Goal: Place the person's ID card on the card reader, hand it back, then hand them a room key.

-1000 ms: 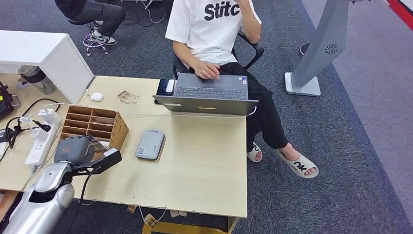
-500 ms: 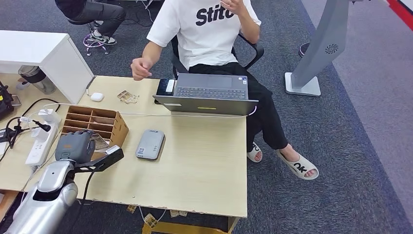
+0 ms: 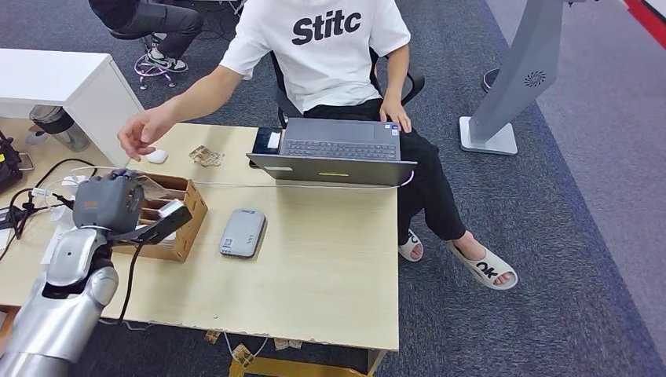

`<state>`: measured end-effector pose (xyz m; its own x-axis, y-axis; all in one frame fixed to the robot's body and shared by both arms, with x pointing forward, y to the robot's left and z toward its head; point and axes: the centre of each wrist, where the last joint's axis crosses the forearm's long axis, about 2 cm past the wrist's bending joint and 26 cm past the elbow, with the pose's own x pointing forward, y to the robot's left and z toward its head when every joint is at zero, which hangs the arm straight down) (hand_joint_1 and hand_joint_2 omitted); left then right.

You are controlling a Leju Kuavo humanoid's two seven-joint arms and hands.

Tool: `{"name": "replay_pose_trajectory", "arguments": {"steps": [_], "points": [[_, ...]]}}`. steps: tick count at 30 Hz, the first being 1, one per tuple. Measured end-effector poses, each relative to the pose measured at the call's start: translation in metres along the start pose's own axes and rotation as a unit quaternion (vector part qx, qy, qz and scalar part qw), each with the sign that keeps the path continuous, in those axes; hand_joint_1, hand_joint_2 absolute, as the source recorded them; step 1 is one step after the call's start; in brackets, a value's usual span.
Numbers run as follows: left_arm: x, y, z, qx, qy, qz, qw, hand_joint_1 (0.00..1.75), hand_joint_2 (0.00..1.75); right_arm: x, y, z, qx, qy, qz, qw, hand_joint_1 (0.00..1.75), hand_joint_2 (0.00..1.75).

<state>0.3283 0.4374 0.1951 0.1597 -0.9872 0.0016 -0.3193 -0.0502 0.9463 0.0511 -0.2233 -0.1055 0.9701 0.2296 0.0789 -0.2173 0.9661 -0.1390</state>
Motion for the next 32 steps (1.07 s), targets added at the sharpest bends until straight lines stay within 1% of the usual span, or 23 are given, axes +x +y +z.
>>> {"name": "replay_pose_trajectory", "arguments": {"steps": [7,10,14,19,23,28,32], "points": [[-0.021,0.050,-0.042,0.098,0.020,-0.020,0.995,1.75,1.75,0.001,0.000,0.000,-0.001,-0.001,0.005,1.000,0.00,1.75],[-0.027,0.068,-0.060,0.128,0.028,-0.033,0.991,1.75,1.75,0.002,0.000,0.000,0.000,-0.002,-0.002,1.000,0.00,1.75],[-0.031,0.079,-0.074,0.146,0.037,-0.038,0.988,1.75,1.75,0.003,-0.001,0.000,0.000,-0.006,-0.014,1.000,0.00,1.75],[-0.029,0.078,-0.077,0.162,0.038,-0.027,0.986,1.75,1.75,0.005,-0.001,0.000,0.000,-0.009,-0.015,1.000,0.00,1.75],[-0.026,0.075,-0.076,0.170,0.035,-0.015,0.985,0.00,1.75,0.005,0.000,0.000,0.000,-0.009,-0.012,1.000,0.00,1.75],[-0.021,0.071,-0.073,0.186,0.033,0.003,0.982,0.00,1.75,0.006,0.000,0.001,0.000,-0.009,-0.011,1.000,0.00,1.75],[-0.020,0.065,-0.065,0.201,0.028,0.020,0.979,0.00,1.75,0.006,0.000,0.001,0.000,-0.009,-0.011,1.000,0.00,1.75]]}}
